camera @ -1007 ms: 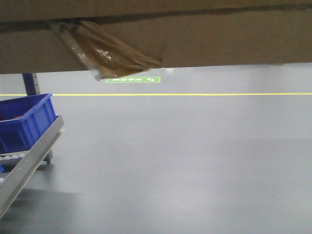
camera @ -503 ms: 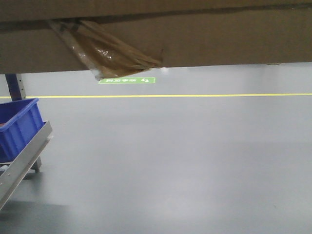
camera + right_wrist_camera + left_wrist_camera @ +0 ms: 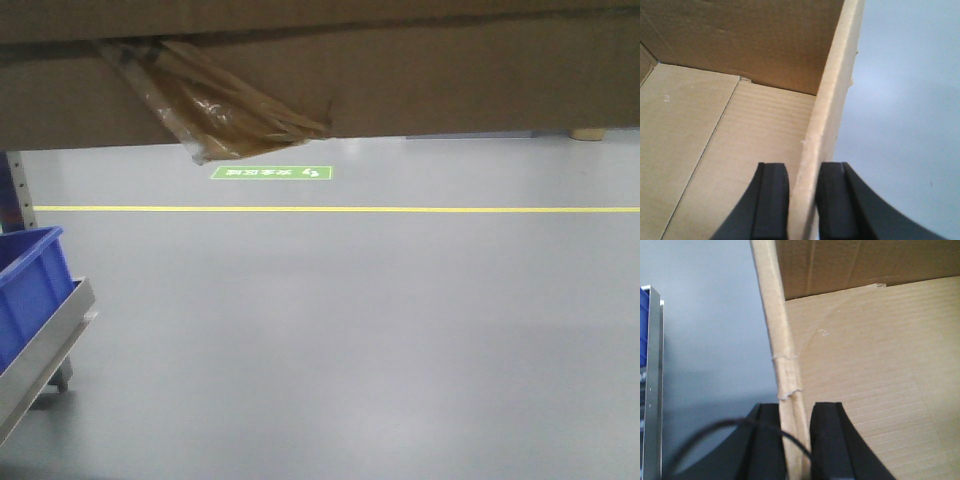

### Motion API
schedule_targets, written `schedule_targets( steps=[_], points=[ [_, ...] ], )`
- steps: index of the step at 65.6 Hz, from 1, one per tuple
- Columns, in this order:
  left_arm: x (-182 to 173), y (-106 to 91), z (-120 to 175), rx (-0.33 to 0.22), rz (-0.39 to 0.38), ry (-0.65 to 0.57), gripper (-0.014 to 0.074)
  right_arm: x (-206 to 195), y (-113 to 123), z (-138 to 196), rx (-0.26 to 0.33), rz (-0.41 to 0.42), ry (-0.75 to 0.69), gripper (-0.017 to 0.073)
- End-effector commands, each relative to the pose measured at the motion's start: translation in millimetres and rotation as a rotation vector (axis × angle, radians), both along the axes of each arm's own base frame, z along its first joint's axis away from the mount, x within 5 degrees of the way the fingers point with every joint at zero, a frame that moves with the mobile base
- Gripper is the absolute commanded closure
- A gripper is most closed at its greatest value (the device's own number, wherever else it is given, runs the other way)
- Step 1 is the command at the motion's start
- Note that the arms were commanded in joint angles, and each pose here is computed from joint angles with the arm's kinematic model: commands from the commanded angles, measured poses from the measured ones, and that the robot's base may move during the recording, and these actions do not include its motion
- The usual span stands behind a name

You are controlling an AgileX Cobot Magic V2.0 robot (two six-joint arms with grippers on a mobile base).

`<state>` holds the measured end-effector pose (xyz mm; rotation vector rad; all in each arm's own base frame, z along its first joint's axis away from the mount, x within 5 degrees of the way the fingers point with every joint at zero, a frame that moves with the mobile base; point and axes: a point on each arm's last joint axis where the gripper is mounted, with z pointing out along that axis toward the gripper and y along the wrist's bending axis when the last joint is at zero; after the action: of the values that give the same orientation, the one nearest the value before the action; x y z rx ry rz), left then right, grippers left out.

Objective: Grab carton from right shelf to conveyor
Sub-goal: 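Hold the carton with both grippers while the base drives across the floor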

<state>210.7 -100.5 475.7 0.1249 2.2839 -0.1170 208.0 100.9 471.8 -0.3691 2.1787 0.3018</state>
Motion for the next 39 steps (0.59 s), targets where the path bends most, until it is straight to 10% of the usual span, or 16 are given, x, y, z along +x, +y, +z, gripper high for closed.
schedule_targets(
  steps=[1,39],
  points=[
    [-3.9,-2.6,5.0,-0.036,-0.03,-0.023,0.0603,-1.5,0.2,10.2,0.027,0.014,-0.085,0.0627],
    [-3.2,-1.2,5.4,-0.022,-0.022,-0.032,0.0603,-1.5,0.2,10.2,0.027,0.014,-0.085,0.0627]
  ],
)
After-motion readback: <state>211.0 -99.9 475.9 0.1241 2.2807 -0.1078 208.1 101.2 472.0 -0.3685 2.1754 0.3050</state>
